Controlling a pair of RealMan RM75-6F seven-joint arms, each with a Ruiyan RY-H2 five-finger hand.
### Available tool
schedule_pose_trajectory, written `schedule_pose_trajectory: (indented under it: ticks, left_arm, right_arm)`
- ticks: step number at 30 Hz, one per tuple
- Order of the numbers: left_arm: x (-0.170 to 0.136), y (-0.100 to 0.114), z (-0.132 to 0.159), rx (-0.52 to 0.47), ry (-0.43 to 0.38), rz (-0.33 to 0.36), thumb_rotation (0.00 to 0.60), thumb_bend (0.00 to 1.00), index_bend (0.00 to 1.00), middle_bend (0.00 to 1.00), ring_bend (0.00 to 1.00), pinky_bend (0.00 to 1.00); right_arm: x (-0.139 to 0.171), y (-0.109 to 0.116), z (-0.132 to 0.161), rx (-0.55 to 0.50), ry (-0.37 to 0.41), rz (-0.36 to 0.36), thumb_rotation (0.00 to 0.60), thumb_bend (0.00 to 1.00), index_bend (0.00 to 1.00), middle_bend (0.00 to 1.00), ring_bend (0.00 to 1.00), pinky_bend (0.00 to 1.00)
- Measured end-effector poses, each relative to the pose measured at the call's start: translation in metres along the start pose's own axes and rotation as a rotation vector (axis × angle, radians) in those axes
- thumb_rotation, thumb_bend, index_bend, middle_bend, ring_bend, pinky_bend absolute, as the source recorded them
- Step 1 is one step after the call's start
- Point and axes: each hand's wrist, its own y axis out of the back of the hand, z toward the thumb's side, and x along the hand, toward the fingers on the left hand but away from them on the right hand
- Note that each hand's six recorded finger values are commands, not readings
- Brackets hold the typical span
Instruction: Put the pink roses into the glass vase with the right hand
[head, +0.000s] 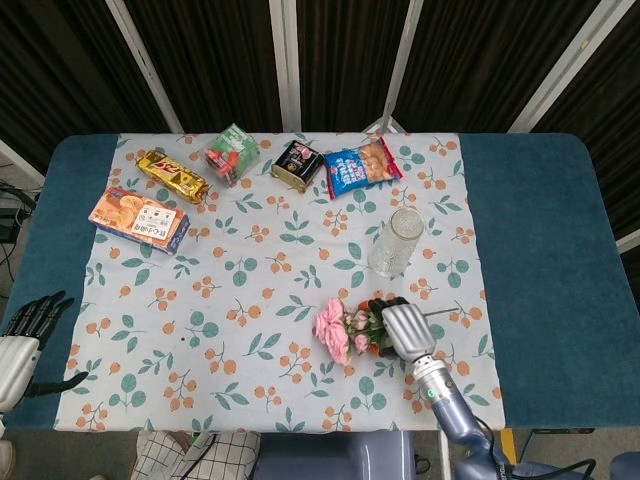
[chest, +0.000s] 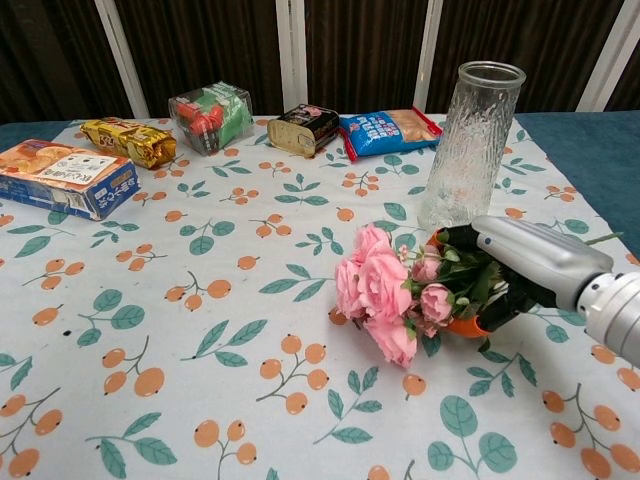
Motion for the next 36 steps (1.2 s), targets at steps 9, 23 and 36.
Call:
schedule_pose_trajectory:
  ticks: [9,23,36]
  left_arm:
    - [0.000,0.000,0.001,-0.005,-0.001,-0.001,0.600,0.00,0.00,0.00,0.00,0.00]
    - [-0.001,0.000,0.001,-0.009,-0.002,-0.003,0.600,0.00,0.00,0.00,0.00,0.00]
    - [-0.001,-0.001,0.003,0.004,-0.005,0.006,0.600,0.00,0.00,0.00,0.00,0.00]
  right_arm:
    - [0.003,0.008,0.002,-0.022,-0.002,-0.022,0.600,0.28,0.53,0.49,0.54,0.39]
    - [0.025,0.092,0.010,-0.365,-0.036,-0.162,0.600,0.32,0.53,0.50,0.54,0.39]
    - [0.036,0.231,-0.005,-0.887,-0.009,-0.566,0.600,0.32,0.53,0.50,0.54,0.39]
